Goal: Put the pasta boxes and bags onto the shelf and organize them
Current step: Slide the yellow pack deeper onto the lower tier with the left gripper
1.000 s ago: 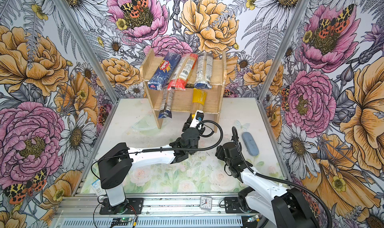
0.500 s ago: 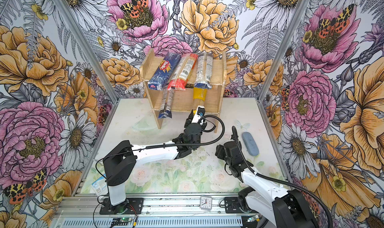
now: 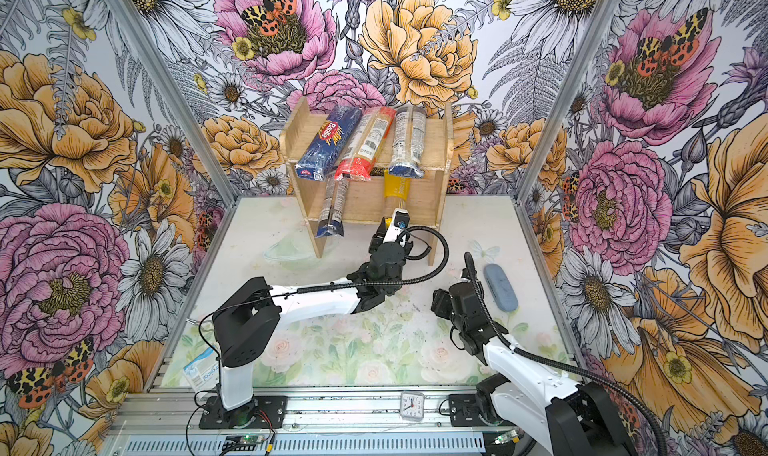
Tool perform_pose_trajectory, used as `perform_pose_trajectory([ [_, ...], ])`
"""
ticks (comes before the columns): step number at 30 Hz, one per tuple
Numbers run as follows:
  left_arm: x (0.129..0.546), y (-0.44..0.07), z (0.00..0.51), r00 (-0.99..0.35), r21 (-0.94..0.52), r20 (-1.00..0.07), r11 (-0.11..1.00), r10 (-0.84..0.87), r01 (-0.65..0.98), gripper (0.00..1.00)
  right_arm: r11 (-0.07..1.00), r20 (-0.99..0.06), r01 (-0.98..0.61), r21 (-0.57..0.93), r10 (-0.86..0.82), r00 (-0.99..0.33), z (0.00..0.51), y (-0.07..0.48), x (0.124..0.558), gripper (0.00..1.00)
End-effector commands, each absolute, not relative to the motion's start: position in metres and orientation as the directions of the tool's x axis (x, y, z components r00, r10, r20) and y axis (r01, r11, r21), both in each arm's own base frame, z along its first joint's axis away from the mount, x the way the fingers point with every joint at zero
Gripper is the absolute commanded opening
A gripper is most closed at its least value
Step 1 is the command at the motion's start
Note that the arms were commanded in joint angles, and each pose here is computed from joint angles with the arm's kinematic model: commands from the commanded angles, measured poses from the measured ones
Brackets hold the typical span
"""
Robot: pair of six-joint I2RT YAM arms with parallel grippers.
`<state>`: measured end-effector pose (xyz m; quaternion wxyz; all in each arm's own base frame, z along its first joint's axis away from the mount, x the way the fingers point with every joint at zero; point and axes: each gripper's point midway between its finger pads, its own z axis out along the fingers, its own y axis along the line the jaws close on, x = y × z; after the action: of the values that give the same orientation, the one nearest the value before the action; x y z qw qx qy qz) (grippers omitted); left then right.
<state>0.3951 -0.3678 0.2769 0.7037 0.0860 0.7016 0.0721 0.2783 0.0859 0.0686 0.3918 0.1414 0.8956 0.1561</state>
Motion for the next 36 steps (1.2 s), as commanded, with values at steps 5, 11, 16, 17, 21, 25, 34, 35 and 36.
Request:
perform_pose_trajectory([
  [5,0.399,-0.363,0.335,0.108,0.019,-0.994,1.0,0.022,-0.021,0.0,0.915,-0.68,0.11,0.387,0.364,-0.637,0.076,0.085,0.284,0.69],
  [11,0.404,-0.364,0.333,0.096,0.032,-0.995,0.999,0.034,-0.029,0.0,0.914,-0.678,0.114,0.389,0.368,-0.636,0.075,0.084,0.283,0.69],
  [16,0.406,-0.361,0.329,0.088,0.026,-0.996,0.999,0.029,-0.035,0.0,0.913,-0.677,0.116,0.391,0.37,-0.636,0.075,0.083,0.283,0.69],
  [17,0.406,-0.36,0.328,0.085,0.026,-0.996,0.999,0.029,-0.037,0.0,0.913,-0.676,0.117,0.391,0.371,-0.637,0.074,0.083,0.283,0.69],
  [21,0.408,-0.358,0.325,0.075,0.021,-0.997,0.999,0.024,-0.039,0.0,0.913,-0.675,0.117,0.391,0.37,-0.638,0.074,0.082,0.283,0.69],
  [25,0.41,-0.357,0.324,0.071,0.018,-0.997,0.999,0.021,-0.04,0.0,0.912,-0.673,0.119,0.392,0.373,-0.639,0.074,0.082,0.283,0.69],
  [34,0.409,-0.357,0.323,0.068,0.017,-0.998,0.999,0.02,-0.038,0.01,0.911,-0.672,0.118,0.396,0.375,-0.639,0.075,0.083,0.285,0.69],
  [35,0.409,-0.357,0.322,0.066,0.02,-0.998,0.999,0.023,-0.036,0.05,0.911,-0.672,0.119,0.396,0.376,-0.638,0.075,0.082,0.285,0.69],
  [36,0.409,-0.356,0.322,0.066,0.018,-0.998,0.999,0.021,-0.036,0.11,0.911,-0.67,0.12,0.395,0.375,-0.64,0.074,0.082,0.285,0.69],
])
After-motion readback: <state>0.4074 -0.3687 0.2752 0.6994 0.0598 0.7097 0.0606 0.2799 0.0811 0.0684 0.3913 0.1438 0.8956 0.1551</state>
